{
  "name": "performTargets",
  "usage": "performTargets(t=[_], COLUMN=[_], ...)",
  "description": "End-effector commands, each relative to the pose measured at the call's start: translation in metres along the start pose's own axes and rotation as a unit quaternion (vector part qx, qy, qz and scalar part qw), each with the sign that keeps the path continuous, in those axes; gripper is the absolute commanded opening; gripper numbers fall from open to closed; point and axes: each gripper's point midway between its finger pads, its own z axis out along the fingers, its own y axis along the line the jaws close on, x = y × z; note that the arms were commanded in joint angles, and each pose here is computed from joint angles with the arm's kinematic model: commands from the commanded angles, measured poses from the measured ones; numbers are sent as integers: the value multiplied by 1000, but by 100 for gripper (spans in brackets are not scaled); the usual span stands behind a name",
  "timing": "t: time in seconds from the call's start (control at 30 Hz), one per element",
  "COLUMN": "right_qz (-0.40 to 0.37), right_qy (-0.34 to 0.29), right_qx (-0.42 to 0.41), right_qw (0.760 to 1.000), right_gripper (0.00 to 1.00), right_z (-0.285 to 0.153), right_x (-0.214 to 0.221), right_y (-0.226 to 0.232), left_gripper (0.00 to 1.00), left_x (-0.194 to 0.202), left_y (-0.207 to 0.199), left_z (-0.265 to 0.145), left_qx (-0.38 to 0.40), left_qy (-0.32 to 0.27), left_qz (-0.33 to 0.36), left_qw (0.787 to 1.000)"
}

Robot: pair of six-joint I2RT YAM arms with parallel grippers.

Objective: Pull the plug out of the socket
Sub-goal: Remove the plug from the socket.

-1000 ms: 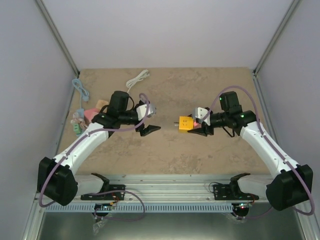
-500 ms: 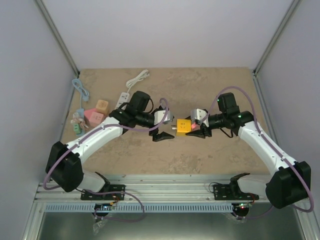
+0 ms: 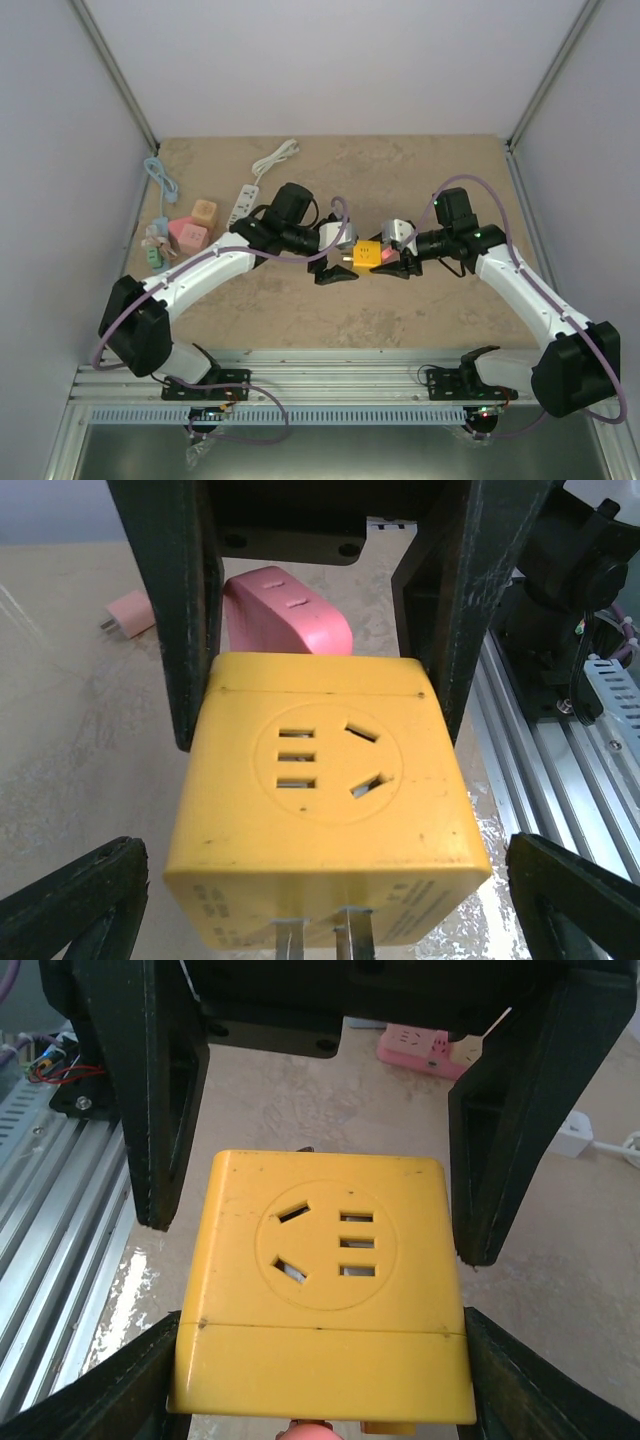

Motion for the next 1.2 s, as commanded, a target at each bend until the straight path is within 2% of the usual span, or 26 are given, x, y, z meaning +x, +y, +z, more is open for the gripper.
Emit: performTargets(t=[0.0, 0.3, 0.6, 0.73, 0.83, 1.13, 1.17], right_qz=[-16, -21, -12, -11, -9, -11, -11], right_qy=[-33, -35, -44, -46, -46, -41, -40], right_qx=[-7, -3, -16, -15, -16, -5, -4], right_qw=[999, 999, 999, 999, 999, 999, 999], right_gripper=[1, 1, 1, 1, 1, 1, 5], right_z=[-2, -4, -3, -4, -4, -5, -5], right_x=[-16, -16, -19, -20, -20, -19, -18], right_y=[4, 7, 10, 9, 9, 6, 5], left_gripper=[100, 90, 89, 86, 81, 50, 47], left_x=[-9, -5, -8, -7, -7, -4, -5], left_y=[2, -1, 0, -1, -2, -7, -7], left_z=[5, 10, 13, 14, 15, 15, 15], left_qx=[0, 4, -2, -1, 1, 9, 8], left_qy=[-7, -3, -3, -1, -1, 1, 0], left_qz=[10, 18, 18, 19, 21, 24, 24], left_qw=[1000, 1000, 1000, 1000, 1000, 1000, 1000])
